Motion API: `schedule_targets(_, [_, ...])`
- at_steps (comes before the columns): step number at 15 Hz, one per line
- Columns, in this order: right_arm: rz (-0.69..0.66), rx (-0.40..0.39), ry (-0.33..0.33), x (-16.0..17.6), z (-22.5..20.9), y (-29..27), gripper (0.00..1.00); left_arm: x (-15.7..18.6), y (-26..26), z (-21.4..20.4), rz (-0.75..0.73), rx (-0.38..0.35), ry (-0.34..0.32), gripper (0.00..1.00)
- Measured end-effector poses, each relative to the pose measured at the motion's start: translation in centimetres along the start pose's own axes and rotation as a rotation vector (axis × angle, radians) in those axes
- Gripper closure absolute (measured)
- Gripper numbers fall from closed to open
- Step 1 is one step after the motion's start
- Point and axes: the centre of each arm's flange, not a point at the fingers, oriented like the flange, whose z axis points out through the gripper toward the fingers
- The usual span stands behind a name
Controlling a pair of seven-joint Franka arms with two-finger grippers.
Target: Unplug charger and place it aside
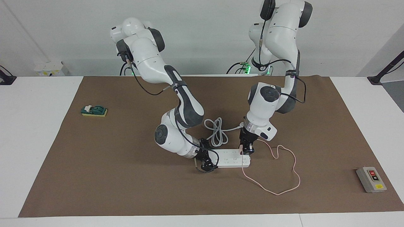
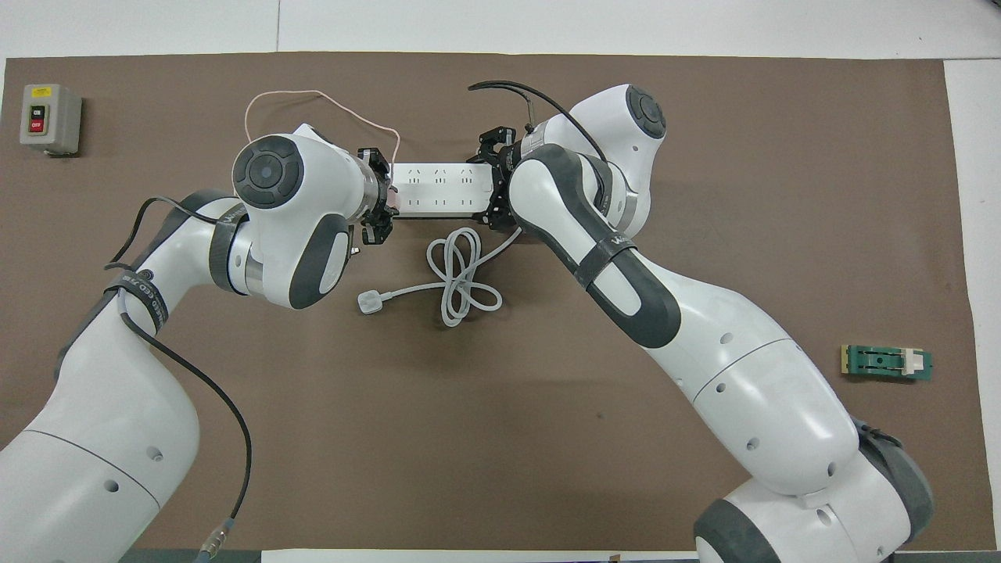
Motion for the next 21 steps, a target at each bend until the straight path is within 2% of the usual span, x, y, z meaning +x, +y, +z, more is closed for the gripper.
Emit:
schedule_targets(7, [0.002,0.0,-0.001,0.0,0.0,0.0,0.05,0.8,2.1,-2.6,0.039,0.091,0.055,0.7])
schedule_targets(11, [0.003,0.001,-0.001,0.0,0.0,0.0,0.05,2.2,3.3,-4.5,0.028,0.09,0.063,0.7])
schedule_targets(14, [0.003,0.001,-0.001,0.0,0.0,0.0,0.05,4.2,4.8,-7.3,0.02,0.04,0.069,0.7])
schedule_targets(16, [0.003,0.001,-0.001,0.0,0.0,0.0,0.05,4.5,4.9,-7.7,0.045,0.048,0.073,0.7])
schedule_targets(19, [0.003,0.001,-0.001,0.0,0.0,0.0,0.05,6.1,4.4,-9.3,0.142,0.119,0.094,0.7])
schedule_targets(21, [0.003,0.001,-0.001,0.0,0.0,0.0,0.05,9.7,4.3,-11.7,0.228,0.167,0.105,0.7])
